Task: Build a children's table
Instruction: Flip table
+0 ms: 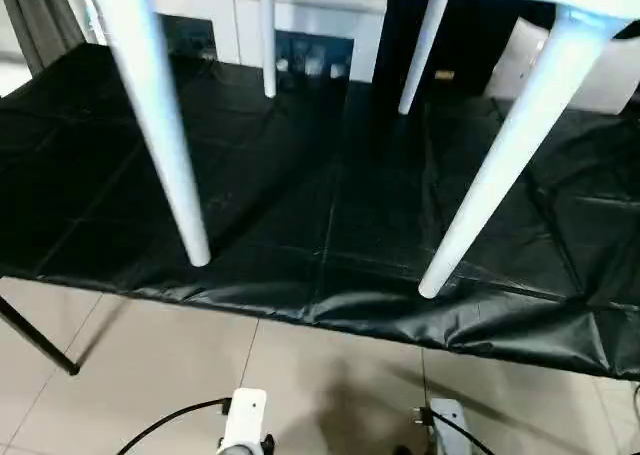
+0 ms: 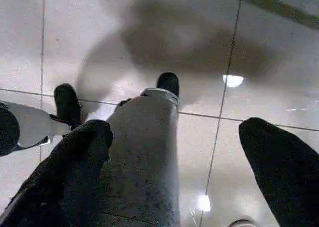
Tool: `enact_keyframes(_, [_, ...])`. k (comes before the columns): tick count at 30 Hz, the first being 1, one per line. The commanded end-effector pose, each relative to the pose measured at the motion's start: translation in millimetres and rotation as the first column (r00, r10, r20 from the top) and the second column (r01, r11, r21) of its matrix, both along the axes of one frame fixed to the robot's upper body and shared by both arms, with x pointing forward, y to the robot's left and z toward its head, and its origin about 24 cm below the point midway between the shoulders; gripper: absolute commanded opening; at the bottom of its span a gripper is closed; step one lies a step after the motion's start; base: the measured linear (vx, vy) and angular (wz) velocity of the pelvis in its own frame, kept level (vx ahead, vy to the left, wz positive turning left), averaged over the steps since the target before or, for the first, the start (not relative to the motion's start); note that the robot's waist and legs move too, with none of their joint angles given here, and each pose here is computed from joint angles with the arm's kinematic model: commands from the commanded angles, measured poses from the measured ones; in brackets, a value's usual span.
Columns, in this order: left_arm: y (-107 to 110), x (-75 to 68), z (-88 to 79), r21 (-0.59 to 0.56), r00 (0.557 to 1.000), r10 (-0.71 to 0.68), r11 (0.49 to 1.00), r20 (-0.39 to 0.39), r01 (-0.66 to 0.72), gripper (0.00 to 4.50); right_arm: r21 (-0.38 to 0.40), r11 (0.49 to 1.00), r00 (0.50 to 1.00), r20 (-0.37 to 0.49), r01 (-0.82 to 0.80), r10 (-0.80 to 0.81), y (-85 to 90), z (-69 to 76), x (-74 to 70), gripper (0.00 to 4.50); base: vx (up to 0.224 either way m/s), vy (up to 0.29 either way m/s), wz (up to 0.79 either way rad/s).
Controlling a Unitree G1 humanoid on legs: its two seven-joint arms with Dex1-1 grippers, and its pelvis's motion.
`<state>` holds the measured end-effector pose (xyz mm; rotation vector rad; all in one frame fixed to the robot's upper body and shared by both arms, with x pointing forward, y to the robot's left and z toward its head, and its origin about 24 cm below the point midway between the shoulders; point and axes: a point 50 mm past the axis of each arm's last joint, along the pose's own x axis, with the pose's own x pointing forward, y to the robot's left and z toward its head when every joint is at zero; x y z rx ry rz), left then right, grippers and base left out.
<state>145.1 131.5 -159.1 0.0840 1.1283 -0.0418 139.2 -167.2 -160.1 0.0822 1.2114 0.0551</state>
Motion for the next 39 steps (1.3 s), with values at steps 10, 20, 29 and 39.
enact_keyframes(10, [13,6.1,3.4,-0.002,0.994,0.061,0.998,0.092,-0.061,2.95,-0.058,0.998,0.997,0.072,-0.004,0.008,-7.0,1.3,1.6,4.50,0.000,0.000,0.00])
enact_keyframes(20, [7,18.8,10.1,-0.011,0.980,0.057,0.998,0.188,-0.056,2.95,0.012,1.000,0.982,0.188,-0.028,0.025,2.3,7.3,13.5,4.50,0.000,0.000,0.00])
enact_keyframes(29, [96,39.6,33.7,0.034,0.941,0.075,0.995,0.331,-0.091,2.95,0.025,1.000,0.978,0.211,-0.017,0.011,3.6,11.6,25.1,4.50,0.000,0.000,0.00])
enact_keyframes(39, [82,20.6,19.4,-0.032,0.978,0.077,0.997,0.193,-0.073,2.95,0.007,1.000,0.991,0.129,-0.019,0.018,4.4,4.8,10.6,4.50,0.000,0.000,0.00])
